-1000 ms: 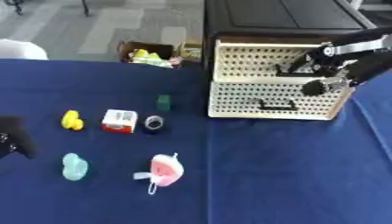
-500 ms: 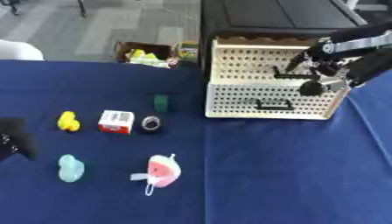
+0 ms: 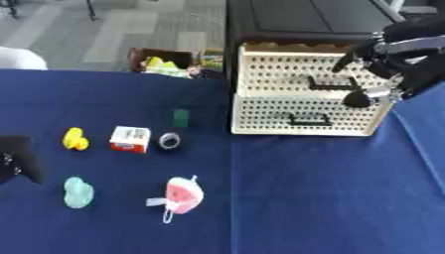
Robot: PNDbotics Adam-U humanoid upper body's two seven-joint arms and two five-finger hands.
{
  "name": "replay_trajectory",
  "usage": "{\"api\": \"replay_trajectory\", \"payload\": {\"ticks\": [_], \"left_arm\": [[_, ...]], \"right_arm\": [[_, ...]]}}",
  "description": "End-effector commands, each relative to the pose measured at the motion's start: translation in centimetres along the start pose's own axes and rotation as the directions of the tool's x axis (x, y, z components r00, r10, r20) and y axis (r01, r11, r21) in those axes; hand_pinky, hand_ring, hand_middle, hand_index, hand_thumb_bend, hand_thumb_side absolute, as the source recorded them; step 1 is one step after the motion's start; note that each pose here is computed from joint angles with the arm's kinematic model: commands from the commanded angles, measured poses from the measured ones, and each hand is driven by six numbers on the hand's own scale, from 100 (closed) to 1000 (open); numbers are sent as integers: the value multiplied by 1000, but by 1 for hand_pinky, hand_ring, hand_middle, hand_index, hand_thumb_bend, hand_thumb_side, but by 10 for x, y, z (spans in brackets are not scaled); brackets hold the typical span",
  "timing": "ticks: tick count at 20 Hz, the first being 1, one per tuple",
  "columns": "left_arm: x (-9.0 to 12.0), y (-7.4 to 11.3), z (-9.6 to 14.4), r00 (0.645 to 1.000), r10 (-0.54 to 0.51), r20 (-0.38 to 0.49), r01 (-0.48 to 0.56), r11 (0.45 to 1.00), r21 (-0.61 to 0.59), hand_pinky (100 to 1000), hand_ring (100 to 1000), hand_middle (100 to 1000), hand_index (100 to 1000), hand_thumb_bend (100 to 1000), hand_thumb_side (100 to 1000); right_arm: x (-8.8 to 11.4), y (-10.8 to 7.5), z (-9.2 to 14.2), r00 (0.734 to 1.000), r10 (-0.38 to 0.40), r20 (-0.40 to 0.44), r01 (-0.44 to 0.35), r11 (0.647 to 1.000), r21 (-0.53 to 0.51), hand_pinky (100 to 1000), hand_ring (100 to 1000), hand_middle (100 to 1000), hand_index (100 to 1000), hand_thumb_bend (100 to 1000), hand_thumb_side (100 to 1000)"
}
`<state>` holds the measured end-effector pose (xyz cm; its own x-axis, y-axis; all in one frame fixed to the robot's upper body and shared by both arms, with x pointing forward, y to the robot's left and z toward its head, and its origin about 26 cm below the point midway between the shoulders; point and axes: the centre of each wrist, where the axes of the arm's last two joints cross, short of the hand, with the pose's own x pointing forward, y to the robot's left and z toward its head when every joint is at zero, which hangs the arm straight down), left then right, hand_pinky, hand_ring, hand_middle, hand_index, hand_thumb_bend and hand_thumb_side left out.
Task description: Pick up objects from table and place into drawer.
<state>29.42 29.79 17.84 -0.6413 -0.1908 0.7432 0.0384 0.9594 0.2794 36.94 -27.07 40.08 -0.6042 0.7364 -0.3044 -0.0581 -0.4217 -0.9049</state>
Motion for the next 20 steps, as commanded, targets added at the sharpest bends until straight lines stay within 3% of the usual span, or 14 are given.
{"api": "replay_trajectory", "payload": {"ticks": [1,10,20], "left_arm": [[7,1,-3,1000,-3,24,3,1000,-6,449,484,495,707,100,1000],[6,0,-2,1000,-1,19,1,1000,-9,450,484,494,708,100,1000],[6,-1,-2,1000,0,12,0,1000,-10,451,484,493,704,100,1000]], "right_arm": [[3,-9,13,997,77,-29,-77,997,-5,225,234,264,924,452,959],[1,-3,6,997,72,-15,-72,997,20,221,230,261,925,388,860],[1,-12,8,992,103,-77,-103,995,1,225,229,260,925,367,870]]}}
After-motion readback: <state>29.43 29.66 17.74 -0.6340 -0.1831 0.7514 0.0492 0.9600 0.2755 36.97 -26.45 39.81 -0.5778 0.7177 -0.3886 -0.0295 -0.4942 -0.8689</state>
